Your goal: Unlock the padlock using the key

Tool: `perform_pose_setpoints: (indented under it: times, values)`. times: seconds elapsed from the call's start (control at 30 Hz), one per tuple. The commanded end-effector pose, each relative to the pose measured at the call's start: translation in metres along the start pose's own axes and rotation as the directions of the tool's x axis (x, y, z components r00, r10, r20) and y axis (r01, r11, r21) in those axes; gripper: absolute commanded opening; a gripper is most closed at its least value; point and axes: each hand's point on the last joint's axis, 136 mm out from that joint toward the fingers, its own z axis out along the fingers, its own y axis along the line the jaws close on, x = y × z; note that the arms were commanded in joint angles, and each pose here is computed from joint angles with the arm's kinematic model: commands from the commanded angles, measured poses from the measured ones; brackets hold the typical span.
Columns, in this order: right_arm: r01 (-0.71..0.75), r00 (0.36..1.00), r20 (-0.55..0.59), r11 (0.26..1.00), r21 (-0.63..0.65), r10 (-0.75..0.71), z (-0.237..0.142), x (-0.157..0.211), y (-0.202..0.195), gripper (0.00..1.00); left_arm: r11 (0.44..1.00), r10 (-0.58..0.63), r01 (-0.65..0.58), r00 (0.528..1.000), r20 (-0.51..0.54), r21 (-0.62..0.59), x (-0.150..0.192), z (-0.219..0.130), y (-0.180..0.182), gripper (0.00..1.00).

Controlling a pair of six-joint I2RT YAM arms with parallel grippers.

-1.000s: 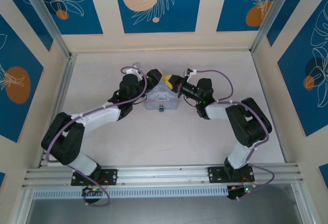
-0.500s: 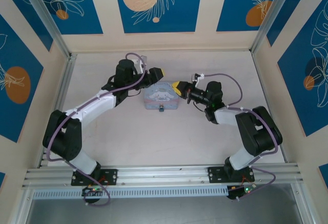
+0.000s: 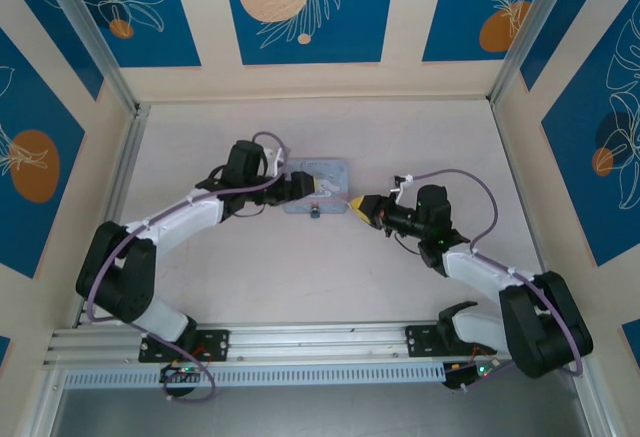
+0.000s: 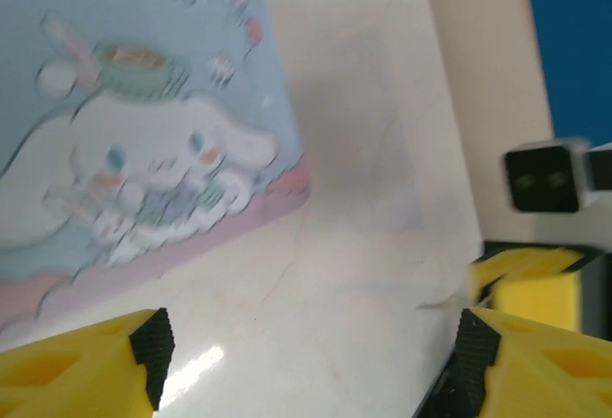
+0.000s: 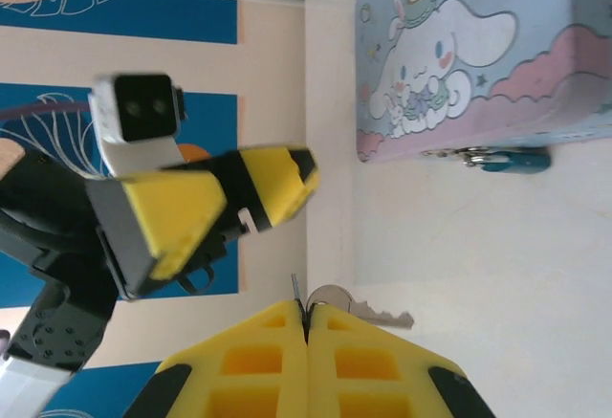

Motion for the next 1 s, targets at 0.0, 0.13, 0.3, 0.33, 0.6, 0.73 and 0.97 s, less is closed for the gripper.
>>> perform_pose_setpoints:
  times: [0.0, 0.13, 0.3, 0.33, 0.6, 0.73, 0.97]
  values:
    - [0.015, 0.999, 0.034, 0.996, 0.092, -0.019, -0.007, -0.005, -0.018, 0.00, 0.994, 0.087, -0.089, 0.996, -0.029, -0.066, 0.028, 0.002, 0.016, 0.82]
    - [0.011, 0.998, 0.056, 0.996, 0.085, -0.016, -0.002, -0.024, -0.007, 0.00, 0.981, 0.137, -0.139, 0.990, -0.028, -0.135, 0.044, 0.012, 0.037, 0.86]
    - [0.002, 0.997, 0.076, 0.997, 0.073, -0.007, 0.013, -0.049, 0.009, 0.00, 0.953, 0.229, -0.225, 0.973, -0.004, -0.202, 0.048, 0.025, 0.050, 0.88]
    - [0.003, 0.997, 0.081, 0.998, 0.067, -0.008, 0.017, -0.053, 0.013, 0.00, 0.947, 0.247, -0.241, 0.969, 0.001, -0.213, 0.049, 0.028, 0.052, 0.88]
    - [-0.071, 0.992, 0.113, 0.995, 0.076, 0.062, 0.045, -0.082, 0.007, 0.00, 0.914, 0.356, -0.340, 0.934, 0.035, -0.222, 0.051, 0.052, 0.053, 0.88]
    - [-0.091, 0.990, 0.114, 0.993, 0.078, 0.082, 0.060, -0.092, 0.005, 0.00, 0.907, 0.378, -0.358, 0.924, 0.054, -0.223, 0.051, 0.060, 0.057, 0.89]
    - [-0.115, 0.990, 0.095, 0.989, 0.092, 0.107, 0.084, -0.100, -0.001, 0.00, 0.890, 0.411, -0.385, 0.909, 0.064, -0.245, 0.052, 0.072, 0.066, 0.89]
